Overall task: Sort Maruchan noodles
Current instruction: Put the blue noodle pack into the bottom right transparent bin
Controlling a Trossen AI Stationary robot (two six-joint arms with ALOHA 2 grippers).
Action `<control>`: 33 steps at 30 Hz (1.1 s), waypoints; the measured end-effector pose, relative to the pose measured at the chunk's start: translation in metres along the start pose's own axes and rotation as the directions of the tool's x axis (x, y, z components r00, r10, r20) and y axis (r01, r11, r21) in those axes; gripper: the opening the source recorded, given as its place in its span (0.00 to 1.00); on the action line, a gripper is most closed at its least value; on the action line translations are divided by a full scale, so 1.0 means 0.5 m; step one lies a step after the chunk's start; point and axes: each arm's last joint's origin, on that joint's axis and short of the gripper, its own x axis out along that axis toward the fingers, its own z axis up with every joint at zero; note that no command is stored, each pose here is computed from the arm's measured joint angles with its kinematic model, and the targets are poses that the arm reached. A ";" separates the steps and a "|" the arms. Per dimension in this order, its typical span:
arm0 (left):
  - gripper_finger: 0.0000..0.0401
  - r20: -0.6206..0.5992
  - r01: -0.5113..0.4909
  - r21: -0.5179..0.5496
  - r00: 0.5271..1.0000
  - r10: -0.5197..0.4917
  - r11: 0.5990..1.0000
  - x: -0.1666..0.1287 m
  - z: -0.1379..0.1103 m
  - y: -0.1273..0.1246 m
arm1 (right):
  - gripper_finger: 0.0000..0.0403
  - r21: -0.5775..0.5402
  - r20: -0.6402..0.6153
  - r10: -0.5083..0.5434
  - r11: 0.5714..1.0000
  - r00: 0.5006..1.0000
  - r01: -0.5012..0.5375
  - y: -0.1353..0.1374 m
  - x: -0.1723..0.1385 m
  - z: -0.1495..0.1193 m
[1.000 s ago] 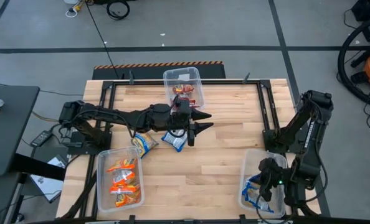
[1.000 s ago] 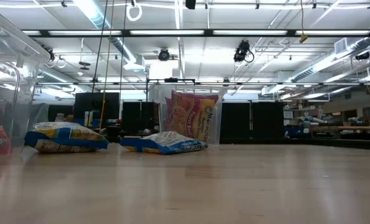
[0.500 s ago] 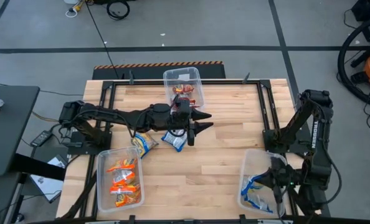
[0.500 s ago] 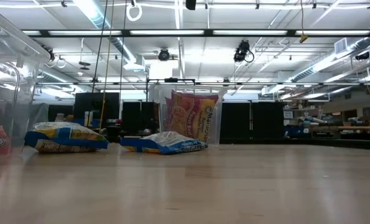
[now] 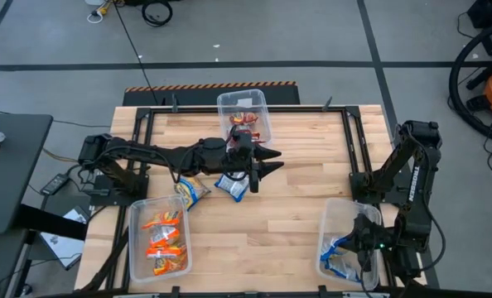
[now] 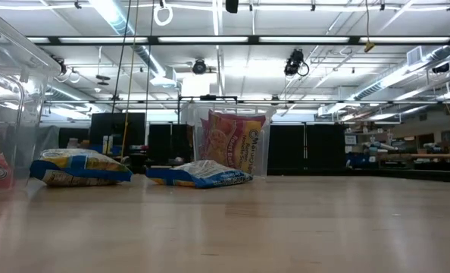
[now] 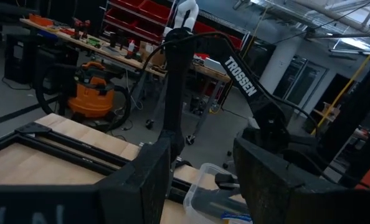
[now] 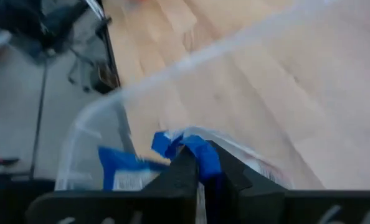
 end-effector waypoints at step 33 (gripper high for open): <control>0.46 -0.024 0.058 0.039 0.998 -0.057 0.998 0.001 0.001 0.003 | 0.04 -0.300 -0.592 -0.194 0.954 0.782 0.010 0.029 0.033 0.099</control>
